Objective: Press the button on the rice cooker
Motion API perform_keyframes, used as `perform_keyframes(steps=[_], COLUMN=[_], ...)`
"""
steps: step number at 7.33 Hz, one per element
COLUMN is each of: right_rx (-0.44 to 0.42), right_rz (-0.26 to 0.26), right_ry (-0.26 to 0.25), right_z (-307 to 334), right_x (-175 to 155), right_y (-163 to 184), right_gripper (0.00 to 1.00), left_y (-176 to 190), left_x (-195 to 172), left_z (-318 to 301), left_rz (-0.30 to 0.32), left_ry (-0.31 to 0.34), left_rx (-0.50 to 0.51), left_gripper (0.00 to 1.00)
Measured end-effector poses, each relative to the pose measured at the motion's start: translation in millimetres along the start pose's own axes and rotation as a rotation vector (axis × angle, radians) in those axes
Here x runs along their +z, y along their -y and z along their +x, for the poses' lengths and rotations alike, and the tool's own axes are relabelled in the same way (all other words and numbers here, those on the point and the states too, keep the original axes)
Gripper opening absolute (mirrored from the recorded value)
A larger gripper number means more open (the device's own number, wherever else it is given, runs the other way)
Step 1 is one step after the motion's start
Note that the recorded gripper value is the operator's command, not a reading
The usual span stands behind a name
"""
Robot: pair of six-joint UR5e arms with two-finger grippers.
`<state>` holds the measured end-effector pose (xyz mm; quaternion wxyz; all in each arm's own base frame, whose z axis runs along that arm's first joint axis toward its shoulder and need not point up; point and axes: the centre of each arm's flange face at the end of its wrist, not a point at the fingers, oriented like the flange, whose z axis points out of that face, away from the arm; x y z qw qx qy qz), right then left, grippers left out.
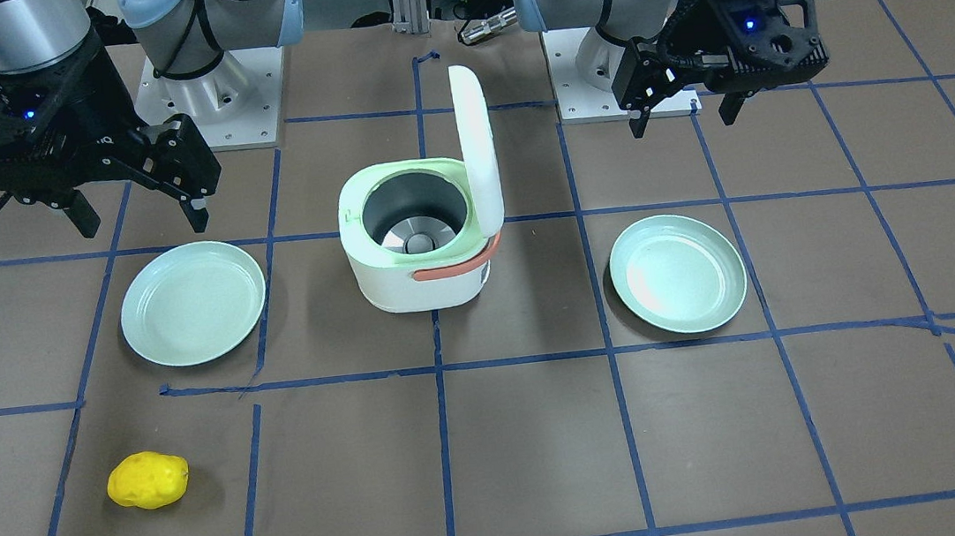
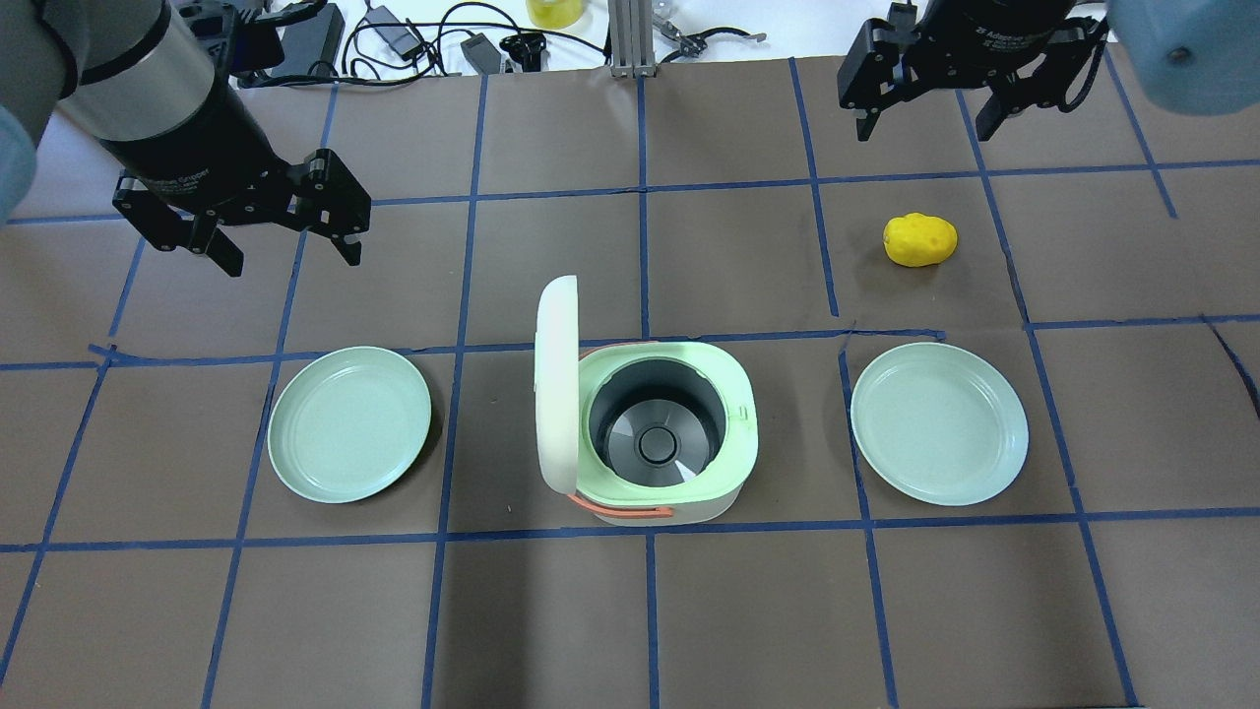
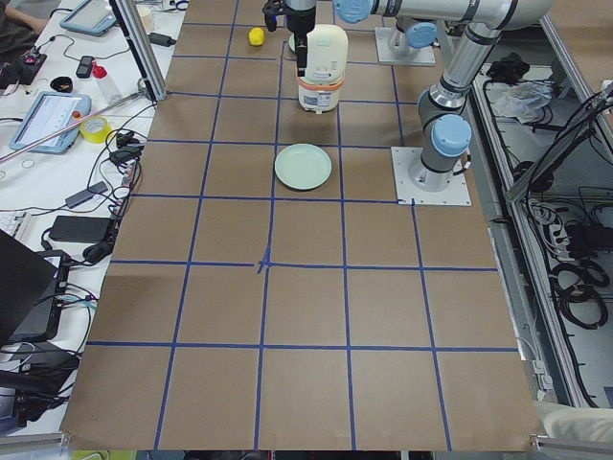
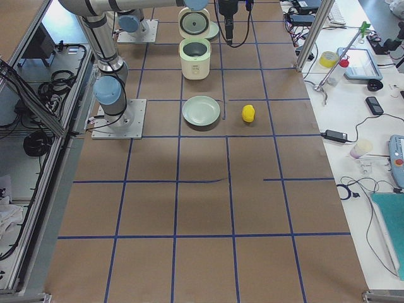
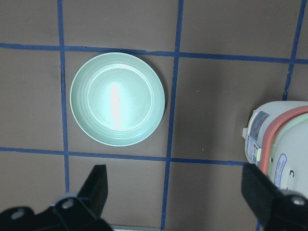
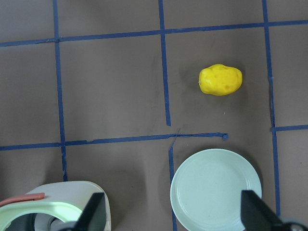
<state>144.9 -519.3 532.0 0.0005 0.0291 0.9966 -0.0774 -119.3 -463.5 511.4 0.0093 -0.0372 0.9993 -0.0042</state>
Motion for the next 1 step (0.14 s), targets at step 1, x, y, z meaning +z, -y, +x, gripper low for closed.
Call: perform_keyframes(steps=[1], right_rx=[0.0], right_rz=[0.0], right_ry=[0.0], right_z=[0.1], right_x=[0.0], right_y=[0.0], right_gripper=[1.0], left_y=[0.0], left_x=[0.0], left_z=[0.0], left_rz=[0.0], left_ry=[0.0], left_rx=[0.0], left_gripper=[1.0])
